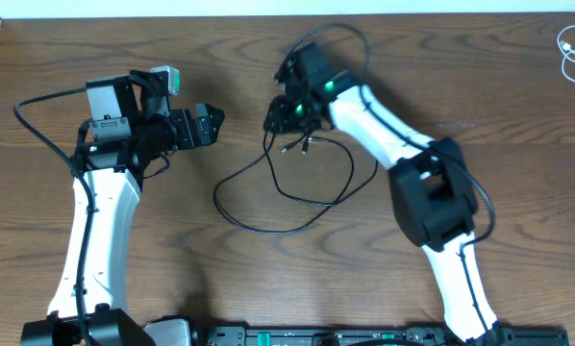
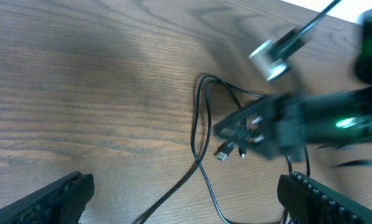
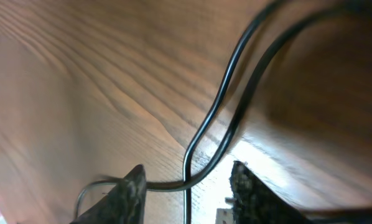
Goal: Untangle cables
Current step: 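Reach the right gripper to the black cables beside the left gripper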
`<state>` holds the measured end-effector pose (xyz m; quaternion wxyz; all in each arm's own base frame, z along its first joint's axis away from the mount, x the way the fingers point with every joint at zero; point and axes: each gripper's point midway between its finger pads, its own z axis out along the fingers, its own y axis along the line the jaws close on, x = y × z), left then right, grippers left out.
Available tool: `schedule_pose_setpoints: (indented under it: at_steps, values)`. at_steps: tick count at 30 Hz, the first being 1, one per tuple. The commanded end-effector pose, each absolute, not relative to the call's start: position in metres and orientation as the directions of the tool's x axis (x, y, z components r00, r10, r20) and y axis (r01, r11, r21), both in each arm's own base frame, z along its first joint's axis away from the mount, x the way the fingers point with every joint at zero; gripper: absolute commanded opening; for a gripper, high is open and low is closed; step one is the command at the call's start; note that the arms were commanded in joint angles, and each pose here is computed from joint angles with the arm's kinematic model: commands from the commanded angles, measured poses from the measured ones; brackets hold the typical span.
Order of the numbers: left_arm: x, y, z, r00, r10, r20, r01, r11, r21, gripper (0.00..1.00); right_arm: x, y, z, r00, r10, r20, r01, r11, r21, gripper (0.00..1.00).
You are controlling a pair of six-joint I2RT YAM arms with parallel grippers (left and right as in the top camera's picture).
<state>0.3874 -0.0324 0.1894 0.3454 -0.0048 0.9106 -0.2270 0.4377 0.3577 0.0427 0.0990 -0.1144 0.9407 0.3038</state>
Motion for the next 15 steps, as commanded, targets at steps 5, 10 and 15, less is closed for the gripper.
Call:
schedule_pose_setpoints:
  at_steps: [5,10,15]
  values:
    - [0.388,-0.029,0.193,-0.753,-0.16,-0.638,0.149,0.903,-0.403,1.0,0.432,0.36,0.02,-0.976,-0.104,-0.194,-0.193,0.826,0.53,0.32]
    - [0.388,-0.029,0.193,-0.753,-0.16,-0.638,0.149,0.903,-0.403,1.0,0.431,0.359,0.005,-0.98,-0.087,-0.18,-0.167,0.851,0.498,0.28]
    - [0.388,-0.029,0.193,-0.753,-0.161,-0.638,0.148,0.903,-0.403,1.0,0.429,0.357,-0.009,-0.979,-0.087,-0.185,-0.162,0.879,0.448,0.21]
